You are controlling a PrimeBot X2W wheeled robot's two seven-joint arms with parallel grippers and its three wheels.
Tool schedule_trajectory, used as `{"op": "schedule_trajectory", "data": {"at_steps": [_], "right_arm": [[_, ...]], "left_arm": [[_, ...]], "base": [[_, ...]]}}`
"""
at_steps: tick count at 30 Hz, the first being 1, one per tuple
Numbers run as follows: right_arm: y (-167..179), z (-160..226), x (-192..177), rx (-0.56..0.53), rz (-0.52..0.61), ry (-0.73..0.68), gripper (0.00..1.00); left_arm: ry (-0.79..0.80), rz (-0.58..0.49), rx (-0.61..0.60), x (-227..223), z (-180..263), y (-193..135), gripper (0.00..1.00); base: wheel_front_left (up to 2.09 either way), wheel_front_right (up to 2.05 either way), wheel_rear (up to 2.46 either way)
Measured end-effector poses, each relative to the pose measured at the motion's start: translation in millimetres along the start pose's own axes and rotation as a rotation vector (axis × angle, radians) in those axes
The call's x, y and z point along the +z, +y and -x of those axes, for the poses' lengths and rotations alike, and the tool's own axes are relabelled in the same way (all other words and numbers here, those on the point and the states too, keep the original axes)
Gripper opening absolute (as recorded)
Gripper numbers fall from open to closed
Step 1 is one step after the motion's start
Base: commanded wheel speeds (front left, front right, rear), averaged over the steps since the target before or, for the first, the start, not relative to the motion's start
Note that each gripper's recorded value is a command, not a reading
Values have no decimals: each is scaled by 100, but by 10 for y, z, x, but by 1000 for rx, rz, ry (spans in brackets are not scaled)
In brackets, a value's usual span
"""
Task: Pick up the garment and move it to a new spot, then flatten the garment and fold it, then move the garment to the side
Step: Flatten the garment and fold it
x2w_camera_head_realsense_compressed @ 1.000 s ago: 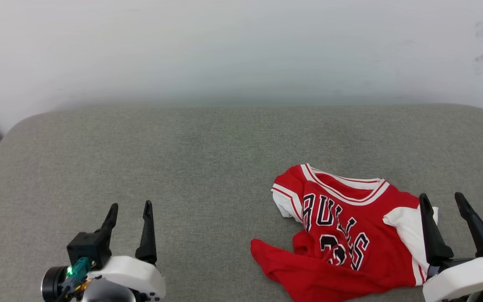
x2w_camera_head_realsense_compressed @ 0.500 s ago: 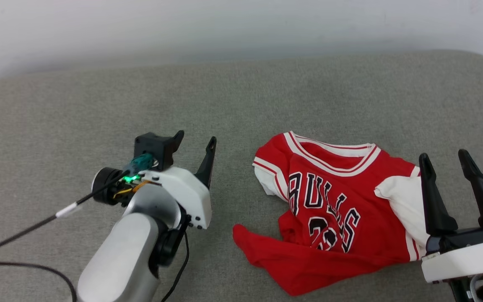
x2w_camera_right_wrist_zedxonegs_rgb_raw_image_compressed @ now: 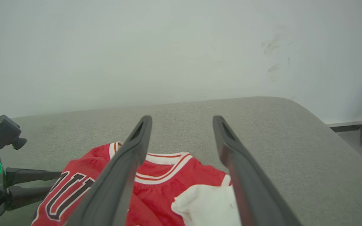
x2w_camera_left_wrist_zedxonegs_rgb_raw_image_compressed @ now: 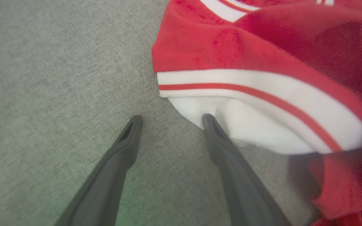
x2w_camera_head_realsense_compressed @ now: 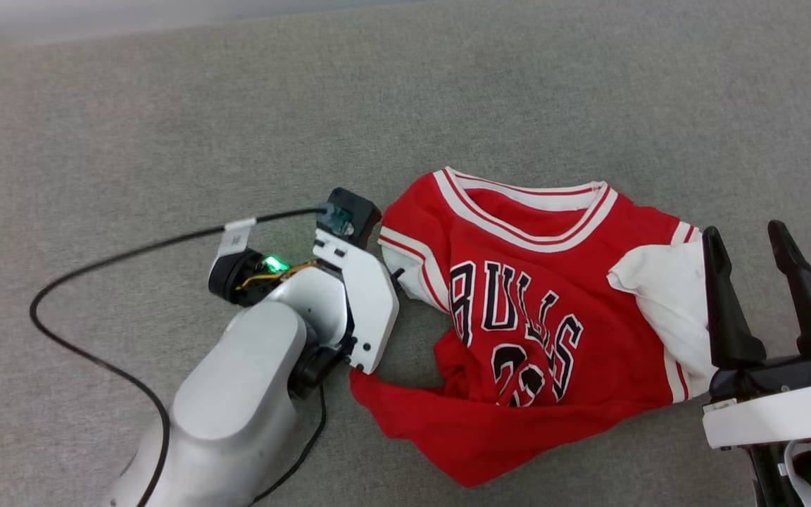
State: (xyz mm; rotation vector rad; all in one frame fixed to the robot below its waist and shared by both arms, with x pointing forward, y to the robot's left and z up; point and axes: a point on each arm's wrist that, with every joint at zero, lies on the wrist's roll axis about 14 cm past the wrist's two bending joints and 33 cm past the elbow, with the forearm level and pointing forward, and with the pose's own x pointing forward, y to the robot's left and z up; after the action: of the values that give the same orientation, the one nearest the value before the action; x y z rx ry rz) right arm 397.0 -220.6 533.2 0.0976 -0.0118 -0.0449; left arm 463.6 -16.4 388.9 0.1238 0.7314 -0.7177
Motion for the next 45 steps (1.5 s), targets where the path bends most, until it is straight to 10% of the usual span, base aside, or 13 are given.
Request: {"op": "schedule_trajectory", "data": {"at_steps": [6, 8, 9, 31, 44, 45], "right_arm": [[-60, 5, -89, -19, -23, 18, 100], [-62, 0, -99, -19, -27, 19, 100], [-60, -2, -98, -19, -33, 17, 100], [95, 71, 26, 33, -85, -6, 100], [230, 57, 59, 75, -91, -6, 100], [224, 64, 63, 74, -91, -6, 100]], "left_arm": [[152, -64, -55, -124, -109, -95, 90], [178, -85, -68, -137, -115, -119, 10], [181, -96, -72, -137, -116, -124, 0], [-157, -66, 245, 233, 1218, 529, 0], [-43, 268, 449, -685, 1763, 846, 0], [-53, 309, 440, -720, 1720, 827, 22]], "base": [[0, 0, 0], [0, 0, 0], [0, 0, 0], [0, 0, 0], [0, 0, 0], [0, 0, 0]]}}
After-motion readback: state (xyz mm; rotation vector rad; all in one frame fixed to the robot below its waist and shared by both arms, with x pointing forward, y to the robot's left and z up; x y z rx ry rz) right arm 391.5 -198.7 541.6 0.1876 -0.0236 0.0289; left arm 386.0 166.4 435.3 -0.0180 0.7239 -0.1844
